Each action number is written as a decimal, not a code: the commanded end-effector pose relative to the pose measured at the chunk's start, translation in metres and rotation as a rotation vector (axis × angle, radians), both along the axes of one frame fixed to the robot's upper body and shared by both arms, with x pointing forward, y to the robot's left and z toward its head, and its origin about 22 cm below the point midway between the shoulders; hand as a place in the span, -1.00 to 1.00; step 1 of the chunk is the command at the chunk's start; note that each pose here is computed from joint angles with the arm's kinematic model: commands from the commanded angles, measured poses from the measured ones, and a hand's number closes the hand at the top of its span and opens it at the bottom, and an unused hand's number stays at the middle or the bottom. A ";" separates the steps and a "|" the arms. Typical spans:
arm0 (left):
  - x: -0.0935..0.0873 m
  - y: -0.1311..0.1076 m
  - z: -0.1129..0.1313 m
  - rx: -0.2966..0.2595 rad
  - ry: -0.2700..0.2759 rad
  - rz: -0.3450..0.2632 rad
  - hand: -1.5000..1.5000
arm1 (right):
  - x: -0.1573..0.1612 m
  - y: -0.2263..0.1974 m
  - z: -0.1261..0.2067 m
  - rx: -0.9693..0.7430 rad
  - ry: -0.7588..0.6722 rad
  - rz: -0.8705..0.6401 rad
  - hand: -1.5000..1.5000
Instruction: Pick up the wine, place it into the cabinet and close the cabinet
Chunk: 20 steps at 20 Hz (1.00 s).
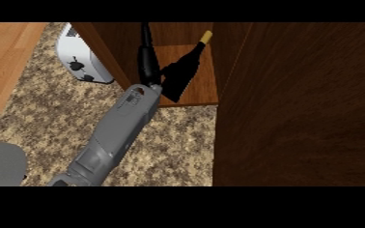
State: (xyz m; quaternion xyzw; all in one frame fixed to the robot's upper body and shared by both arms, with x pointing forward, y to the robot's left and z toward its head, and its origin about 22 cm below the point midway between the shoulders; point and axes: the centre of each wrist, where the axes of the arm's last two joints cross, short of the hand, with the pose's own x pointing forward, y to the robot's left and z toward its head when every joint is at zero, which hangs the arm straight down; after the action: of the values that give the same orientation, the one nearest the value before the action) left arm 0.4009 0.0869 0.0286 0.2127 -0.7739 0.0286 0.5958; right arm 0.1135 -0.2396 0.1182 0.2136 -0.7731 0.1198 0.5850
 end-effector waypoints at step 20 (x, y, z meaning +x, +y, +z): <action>-0.122 -0.011 -0.008 -0.261 -0.067 -0.296 -1.00 | -0.027 0.009 0.036 -0.016 -0.031 -0.074 -1.00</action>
State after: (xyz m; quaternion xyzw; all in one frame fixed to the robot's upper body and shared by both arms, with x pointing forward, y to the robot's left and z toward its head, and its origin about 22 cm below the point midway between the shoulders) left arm 0.3111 0.0701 0.0284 0.0355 -0.8078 0.0330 0.5875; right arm 0.1162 -0.2293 0.1224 0.2044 -0.7750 0.0937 0.5906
